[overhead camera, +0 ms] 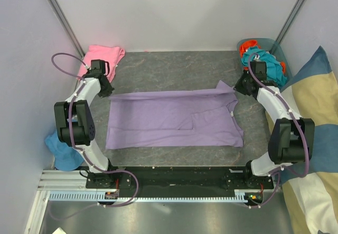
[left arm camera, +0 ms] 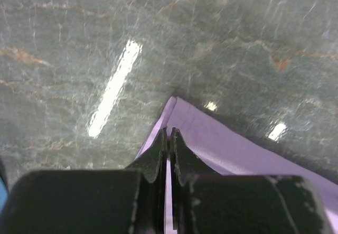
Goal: Fold and stack the t-shirts
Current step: Fold the other side of the tshirt into a rectangle
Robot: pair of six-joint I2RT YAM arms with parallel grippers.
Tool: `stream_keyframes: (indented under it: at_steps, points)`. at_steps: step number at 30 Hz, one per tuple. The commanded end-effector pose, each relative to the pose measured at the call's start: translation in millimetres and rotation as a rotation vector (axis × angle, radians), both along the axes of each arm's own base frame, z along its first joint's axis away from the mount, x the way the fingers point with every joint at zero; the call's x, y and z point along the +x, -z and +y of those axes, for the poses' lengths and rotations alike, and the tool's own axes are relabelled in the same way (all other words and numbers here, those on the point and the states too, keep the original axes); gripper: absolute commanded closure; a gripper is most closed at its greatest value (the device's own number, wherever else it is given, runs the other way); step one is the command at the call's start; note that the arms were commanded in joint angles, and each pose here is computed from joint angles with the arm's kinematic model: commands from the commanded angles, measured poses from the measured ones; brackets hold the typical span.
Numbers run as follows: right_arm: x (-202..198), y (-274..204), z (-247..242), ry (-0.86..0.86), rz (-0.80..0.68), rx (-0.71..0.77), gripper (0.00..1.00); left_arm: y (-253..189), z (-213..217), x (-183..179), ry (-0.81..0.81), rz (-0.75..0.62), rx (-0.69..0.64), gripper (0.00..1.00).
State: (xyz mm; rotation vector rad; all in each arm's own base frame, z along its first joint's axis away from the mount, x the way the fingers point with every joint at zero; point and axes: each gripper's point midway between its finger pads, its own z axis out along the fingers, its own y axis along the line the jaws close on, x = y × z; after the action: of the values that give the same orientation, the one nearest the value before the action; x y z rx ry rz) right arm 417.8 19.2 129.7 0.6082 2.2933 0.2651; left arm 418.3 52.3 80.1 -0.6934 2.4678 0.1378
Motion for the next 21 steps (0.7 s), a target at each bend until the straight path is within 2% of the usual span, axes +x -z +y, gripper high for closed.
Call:
stream_keyframes:
  at_steps: [1,16,21]
  points:
    - [-19,-21,-13,0.06,-0.033,-0.04,1.0,-13,14,-19,-0.065,-0.006,0.037,0.98]
    - [-96,20,-2,0.041,0.101,0.008,1.0,3,3,-74,-0.138,0.057,-0.023,0.98]
    - [-115,25,5,0.024,0.115,0.044,1.0,8,5,-82,-0.147,0.072,-0.015,0.98]
